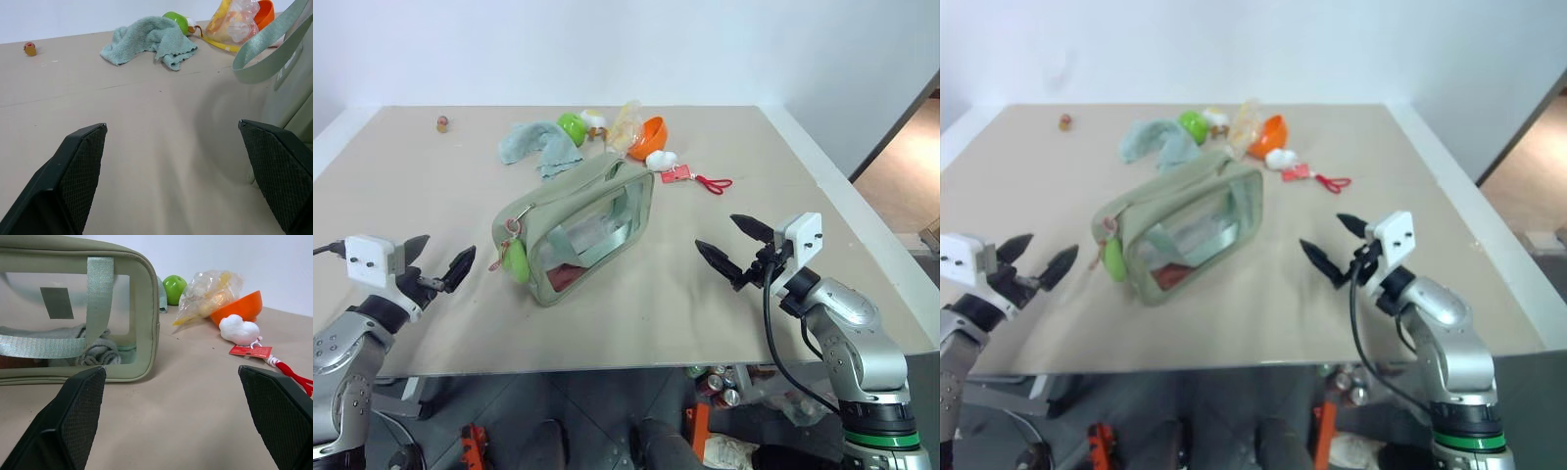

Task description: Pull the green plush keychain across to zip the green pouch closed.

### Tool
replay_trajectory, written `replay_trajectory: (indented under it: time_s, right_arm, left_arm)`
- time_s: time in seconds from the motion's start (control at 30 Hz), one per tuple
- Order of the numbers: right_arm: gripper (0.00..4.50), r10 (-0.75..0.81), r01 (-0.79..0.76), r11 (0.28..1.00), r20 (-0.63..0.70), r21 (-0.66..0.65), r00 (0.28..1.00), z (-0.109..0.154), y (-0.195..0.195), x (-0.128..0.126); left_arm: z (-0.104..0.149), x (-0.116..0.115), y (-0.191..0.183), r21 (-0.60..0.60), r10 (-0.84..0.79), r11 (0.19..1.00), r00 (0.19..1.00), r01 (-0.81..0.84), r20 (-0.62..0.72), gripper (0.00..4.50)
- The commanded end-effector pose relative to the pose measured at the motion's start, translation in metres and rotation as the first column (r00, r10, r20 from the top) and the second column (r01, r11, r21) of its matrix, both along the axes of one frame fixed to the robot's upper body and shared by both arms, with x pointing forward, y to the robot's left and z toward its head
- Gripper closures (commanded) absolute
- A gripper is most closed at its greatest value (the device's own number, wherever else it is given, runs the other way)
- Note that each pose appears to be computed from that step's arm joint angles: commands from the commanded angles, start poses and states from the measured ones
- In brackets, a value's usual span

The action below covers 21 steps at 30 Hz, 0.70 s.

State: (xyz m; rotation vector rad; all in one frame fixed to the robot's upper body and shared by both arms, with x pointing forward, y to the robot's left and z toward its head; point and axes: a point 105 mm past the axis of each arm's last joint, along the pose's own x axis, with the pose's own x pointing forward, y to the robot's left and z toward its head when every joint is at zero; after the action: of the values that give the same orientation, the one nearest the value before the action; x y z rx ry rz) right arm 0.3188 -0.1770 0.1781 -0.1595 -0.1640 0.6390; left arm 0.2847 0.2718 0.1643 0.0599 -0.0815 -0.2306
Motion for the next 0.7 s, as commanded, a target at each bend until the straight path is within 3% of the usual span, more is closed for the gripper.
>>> replay_trajectory:
  time_s: [0.03,0.33,0.47,0.6,0.7]
  right_arm:
    - [0.01,0.014,-0.013,1.0,0.042,-0.009,0.999,0.012,0.001,0.0]
    - [0.01,0.023,-0.023,1.0,0.039,-0.016,0.999,0.012,0.005,0.001]
    - [0.01,0.032,-0.032,0.999,0.036,-0.015,0.999,0.012,0.006,0.001]
    - [0.01,0.076,-0.072,0.995,0.065,-0.062,0.995,0.025,0.006,0.009]
    - [0.01,0.184,-0.173,0.979,0.11,-0.104,0.977,0.051,0.016,0.024]
  left_arm:
    - [0.01,0.002,-0.002,0.013,-0.008,1.0,0.999,0.007,0.042,0.03]
    - [0.015,0.003,-0.003,-0.051,-0.03,0.998,0.998,0.033,0.052,0.03]
    - [0.04,-0.001,-0.005,-0.049,-0.095,0.994,0.989,0.101,0.112,0.03]
    - [0.092,-0.017,-0.04,0.033,-0.39,0.921,0.908,0.389,0.153,0.03]
    - [0.11,-0.03,-0.065,0.071,-0.562,0.827,0.822,0.557,0.088,0.03]
